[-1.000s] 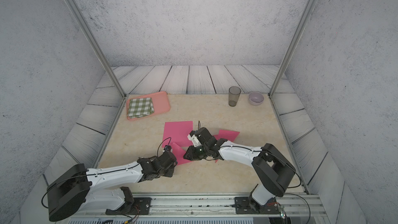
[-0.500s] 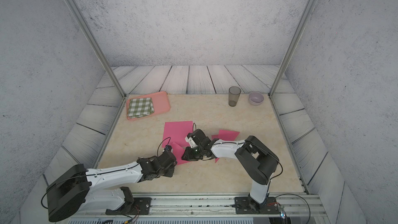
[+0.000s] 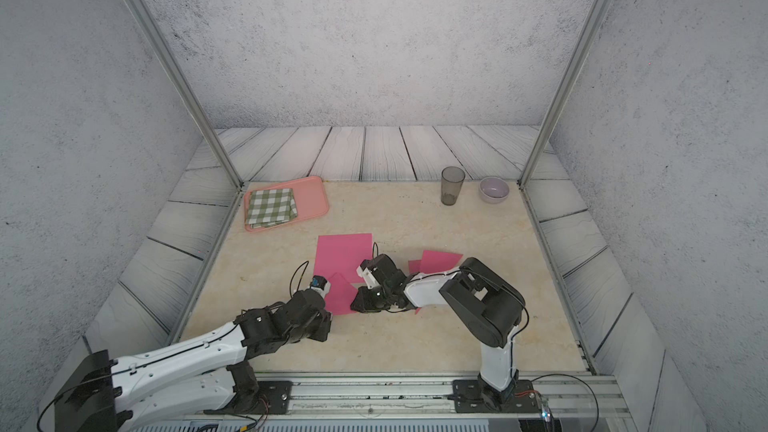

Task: Fold the square paper diagonally
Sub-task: Fold the paper at the center of the board.

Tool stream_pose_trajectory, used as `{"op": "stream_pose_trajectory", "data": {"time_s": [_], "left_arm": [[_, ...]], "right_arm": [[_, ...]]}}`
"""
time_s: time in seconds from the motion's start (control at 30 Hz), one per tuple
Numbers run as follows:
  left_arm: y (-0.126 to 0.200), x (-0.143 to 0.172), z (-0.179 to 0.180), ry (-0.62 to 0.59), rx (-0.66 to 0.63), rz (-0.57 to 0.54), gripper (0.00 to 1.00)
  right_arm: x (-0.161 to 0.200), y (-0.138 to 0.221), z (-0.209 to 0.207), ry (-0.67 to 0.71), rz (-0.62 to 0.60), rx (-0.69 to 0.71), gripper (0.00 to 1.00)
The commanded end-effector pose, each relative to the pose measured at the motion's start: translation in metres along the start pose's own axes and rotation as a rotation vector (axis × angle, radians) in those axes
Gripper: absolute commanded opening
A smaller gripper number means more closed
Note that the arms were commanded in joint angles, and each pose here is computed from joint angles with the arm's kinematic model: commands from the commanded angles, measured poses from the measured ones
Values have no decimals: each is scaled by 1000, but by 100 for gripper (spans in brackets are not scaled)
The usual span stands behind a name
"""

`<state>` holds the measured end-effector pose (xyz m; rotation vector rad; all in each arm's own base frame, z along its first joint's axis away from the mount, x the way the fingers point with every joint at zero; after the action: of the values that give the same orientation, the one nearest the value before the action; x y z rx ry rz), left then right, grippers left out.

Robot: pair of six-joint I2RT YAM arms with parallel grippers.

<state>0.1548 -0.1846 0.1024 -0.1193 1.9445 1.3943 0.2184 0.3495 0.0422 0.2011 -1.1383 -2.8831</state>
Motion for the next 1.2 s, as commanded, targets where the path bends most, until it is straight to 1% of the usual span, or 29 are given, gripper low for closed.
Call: {"op": "stream_pose_trajectory", "data": {"time_s": [0.0,0.1,0.23,0.33,0.5,0.63,0.8,0.93,1.03,1.17], "left_arm": [[19,-15,-7,-21,57,-68,6],[31,-26,-9,-11,78,-132,9],[29,-35,-18,-8,123,-160,10],[14,-38,-28,-17,149,-126,9],[-9,-38,-42,-21,169,-26,3],[-23,-36,-49,-4,177,-5,2],[-34,-32,-56,1,168,10,2],[-46,-30,-62,-7,143,41,2],[-56,-29,-64,-8,109,61,0],[-68,-26,-66,-4,78,82,0]], "right_arm": [[16,-11,-42,-40,33,135,20],[18,-8,-44,-46,24,144,19],[24,0,-52,-53,10,175,19],[30,7,-60,-63,-7,196,18],[41,16,-73,-89,-32,206,18],[49,29,-88,-114,-82,236,17],[60,51,-102,-135,-142,275,17],[68,60,-108,-133,-140,296,17],[71,64,-114,-134,-144,310,17],[74,67,-121,-141,-143,328,17]]}}
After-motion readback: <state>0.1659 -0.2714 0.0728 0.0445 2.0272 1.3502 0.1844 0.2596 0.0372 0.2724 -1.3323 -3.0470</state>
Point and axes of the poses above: each gripper's point midway between its finger pads, its own y axis back along the fingers, its own z axis along the line the jaws close on, x = y × z, the point moved 3 cm from there along y, back along the fingers, and after that the axes turned 12 degrees about -y, right-handed, at the moved point
